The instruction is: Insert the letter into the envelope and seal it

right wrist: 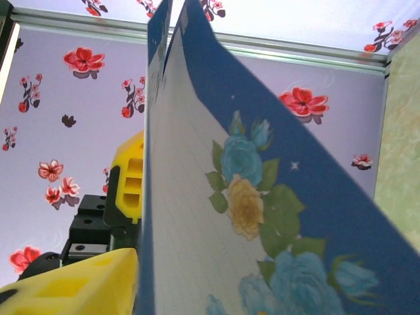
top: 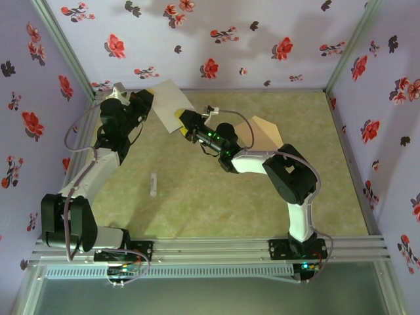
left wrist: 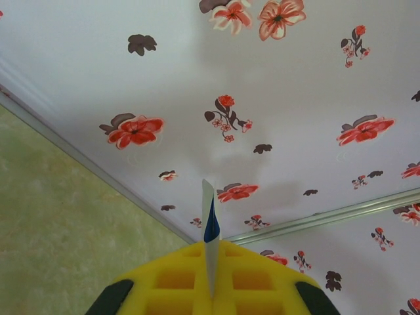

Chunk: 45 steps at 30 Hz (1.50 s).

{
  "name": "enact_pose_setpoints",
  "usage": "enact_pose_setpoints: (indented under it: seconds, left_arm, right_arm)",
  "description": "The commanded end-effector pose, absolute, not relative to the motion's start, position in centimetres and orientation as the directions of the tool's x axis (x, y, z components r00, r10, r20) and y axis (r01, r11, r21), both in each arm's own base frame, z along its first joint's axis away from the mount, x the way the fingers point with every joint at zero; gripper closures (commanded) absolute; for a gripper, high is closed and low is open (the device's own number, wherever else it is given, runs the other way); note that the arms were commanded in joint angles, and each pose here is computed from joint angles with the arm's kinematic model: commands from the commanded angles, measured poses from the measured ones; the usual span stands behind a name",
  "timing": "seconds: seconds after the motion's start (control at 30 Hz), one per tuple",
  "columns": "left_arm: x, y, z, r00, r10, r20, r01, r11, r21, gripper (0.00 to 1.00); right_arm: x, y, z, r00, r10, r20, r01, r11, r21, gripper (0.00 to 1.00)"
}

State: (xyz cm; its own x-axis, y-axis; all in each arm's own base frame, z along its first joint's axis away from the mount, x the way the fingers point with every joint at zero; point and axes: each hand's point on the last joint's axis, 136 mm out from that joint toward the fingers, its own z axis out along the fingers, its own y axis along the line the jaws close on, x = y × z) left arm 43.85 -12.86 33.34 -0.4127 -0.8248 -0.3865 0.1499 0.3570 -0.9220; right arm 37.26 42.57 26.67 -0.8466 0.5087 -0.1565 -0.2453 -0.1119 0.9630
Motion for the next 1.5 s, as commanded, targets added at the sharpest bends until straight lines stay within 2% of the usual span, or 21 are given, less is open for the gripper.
enact_pose_setpoints:
  seconds: [0.0,0.2,0.4,0.57,0.67,0.73,0.8,0.97,1.03,1.13,1.27,1.37,1.47]
  left_arm:
    - [43.4,-12.9,34.1,-0.399,-0.821,-0.407,0.173,0.368,-0.913,1.00]
    - [43.1,-12.8,33.6,-0.401,-0.808,-0.431,0.164,0.400,-0.902,1.00]
    - [42.7,-12.6,32.7,-0.404,-0.796,-0.451,0.145,0.431,-0.891,1.00]
    - [42.4,-12.5,32.1,-0.413,-0.776,-0.476,0.136,0.464,-0.875,0.98]
    - [42.1,-12.4,31.7,-0.422,-0.762,-0.492,0.129,0.486,-0.864,0.84]
    - [41.9,-12.4,31.5,-0.430,-0.750,-0.504,0.126,0.503,-0.855,0.62]
    - [41.6,-12.3,31.1,-0.439,-0.732,-0.521,0.119,0.527,-0.841,0.37]
    - [40.4,-11.3,30.5,-0.462,-0.669,-0.582,0.085,0.620,-0.780,0.05]
    - [39.7,-10.7,30.6,-0.477,-0.641,-0.602,0.063,0.658,-0.751,0.01]
    - [38.8,-10.2,30.9,-0.537,-0.547,-0.643,0.035,0.747,-0.664,0.00]
    - [37.8,-11.1,32.0,-0.593,-0.418,-0.689,0.119,0.800,-0.588,0.00]
    - [37.2,-13.2,31.9,-0.665,-0.311,-0.679,0.231,0.779,-0.583,0.00]
    - [36.7,-15.3,31.5,-0.722,-0.244,-0.648,0.320,0.712,-0.625,0.00]
  right_arm:
    - [37.1,41.6,28.7,-0.825,0.540,-0.167,-0.289,-0.149,0.946,0.41]
    - [37.4,41.2,29.2,-0.826,0.542,-0.158,-0.291,-0.170,0.941,0.59]
    - [37.4,40.9,29.5,-0.827,0.543,-0.148,-0.289,-0.184,0.939,0.70]
    - [37.1,40.8,29.7,-0.829,0.535,-0.161,-0.295,-0.175,0.939,0.87]
    - [36.8,40.6,29.9,-0.827,0.533,-0.178,-0.304,-0.157,0.940,0.95]
    - [36.7,40.5,30.0,-0.826,0.532,-0.186,-0.305,-0.145,0.941,1.00]
    - [36.6,40.3,30.0,-0.825,0.530,-0.195,-0.304,-0.127,0.944,1.00]
    - [36.5,39.5,29.4,-0.821,0.519,-0.238,-0.301,-0.040,0.953,1.00]
    - [36.3,39.0,29.0,-0.820,0.504,-0.272,-0.305,0.018,0.952,1.00]
    - [35.7,38.3,28.2,-0.830,0.434,-0.350,-0.328,0.127,0.936,1.00]
    - [34.7,36.6,27.2,-0.829,0.317,-0.462,-0.373,0.303,0.877,1.00]
    - [33.8,35.5,27.3,-0.818,0.228,-0.529,-0.422,0.388,0.819,1.00]
    - [33.3,34.8,27.7,-0.824,0.175,-0.539,-0.444,0.393,0.805,1.00]
